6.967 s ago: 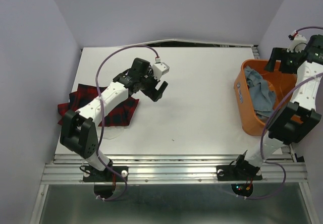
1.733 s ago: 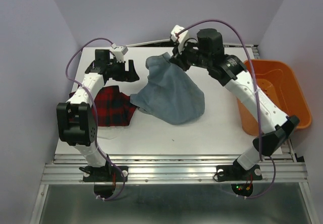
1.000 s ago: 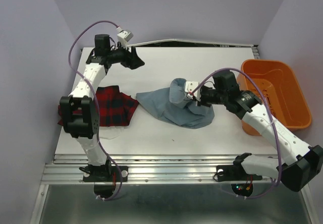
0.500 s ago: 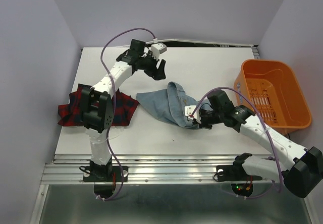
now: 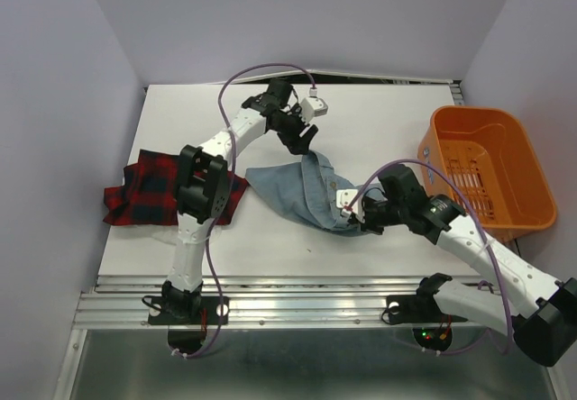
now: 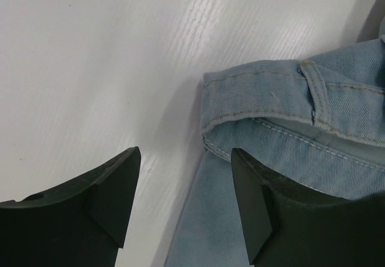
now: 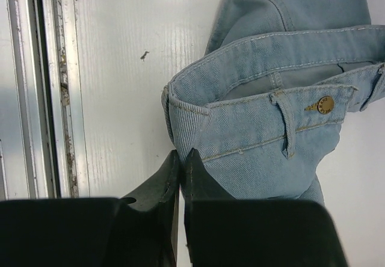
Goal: Fold and stack the skirts
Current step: Flatten the skirt out
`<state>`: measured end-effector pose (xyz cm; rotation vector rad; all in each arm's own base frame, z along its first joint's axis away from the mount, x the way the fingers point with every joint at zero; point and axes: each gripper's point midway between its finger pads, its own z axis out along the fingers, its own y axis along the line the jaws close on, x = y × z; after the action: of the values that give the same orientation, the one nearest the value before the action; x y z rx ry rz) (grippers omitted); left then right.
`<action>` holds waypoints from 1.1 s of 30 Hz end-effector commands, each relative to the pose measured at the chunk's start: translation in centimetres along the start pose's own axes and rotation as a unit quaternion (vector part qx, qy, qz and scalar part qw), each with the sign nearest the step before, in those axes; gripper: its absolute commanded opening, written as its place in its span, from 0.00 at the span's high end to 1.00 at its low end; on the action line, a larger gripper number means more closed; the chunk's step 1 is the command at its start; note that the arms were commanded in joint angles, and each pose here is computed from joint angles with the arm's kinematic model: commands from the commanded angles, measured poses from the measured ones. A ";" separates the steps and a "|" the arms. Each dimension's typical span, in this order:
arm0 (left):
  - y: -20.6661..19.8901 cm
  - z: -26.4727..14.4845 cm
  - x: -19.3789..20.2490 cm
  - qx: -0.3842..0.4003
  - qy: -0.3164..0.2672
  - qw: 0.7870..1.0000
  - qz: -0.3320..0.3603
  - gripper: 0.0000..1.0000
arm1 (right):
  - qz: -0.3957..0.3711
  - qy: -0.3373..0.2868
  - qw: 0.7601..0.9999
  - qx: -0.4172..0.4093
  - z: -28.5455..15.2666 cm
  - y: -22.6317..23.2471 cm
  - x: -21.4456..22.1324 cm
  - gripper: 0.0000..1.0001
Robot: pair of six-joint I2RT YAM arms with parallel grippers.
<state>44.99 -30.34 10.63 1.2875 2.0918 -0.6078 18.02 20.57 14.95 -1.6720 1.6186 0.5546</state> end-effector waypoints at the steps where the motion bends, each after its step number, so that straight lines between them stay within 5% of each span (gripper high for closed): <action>1: -0.1 -0.6 -0.9 0.004 0.005 0.999 0.046 0.29 | 0.016 -0.006 1.000 0.008 -0.2 0.5 -0.1 0.99; 12: -0.5 2.3 -0.4 0.019 0.002 0.999 0.034 0.35 | 0.028 -0.007 0.999 0.040 -0.8 -0.3 -0.3 0.99; 19: -0.1 1.2 -3.3 0.001 -0.042 0.999 0.016 0.90 | 0.084 -0.019 0.990 0.108 -1.9 -1.8 -0.8 0.99; 21: 0.8 -0.8 -4.6 -0.034 -0.055 0.998 0.010 1.00 | 0.092 -0.041 0.983 0.151 -2.8 -3.2 -1.8 0.99; 25: 4.9 -7.1 -6.8 -0.162 -0.084 0.983 -0.021 1.00 | 0.140 -0.062 0.950 0.274 -6.1 -7.0 -3.1 0.99; 28: 8.2 -14.8 -8.8 -0.278 -0.129 0.951 -0.040 1.00 | 0.150 -0.085 0.927 0.334 -8.4 -8.9 -4.4 0.99; 33: 9.5 -26.5 -12.0 -0.416 -0.178 0.892 -0.023 1.00 | 0.139 -0.142 0.856 0.478 -15.5 -13.5 -8.4 0.99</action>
<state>49.34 -23.99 22.59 0.8753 2.0253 -0.2436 25.31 16.09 24.05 -0.9019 1.7139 0.1706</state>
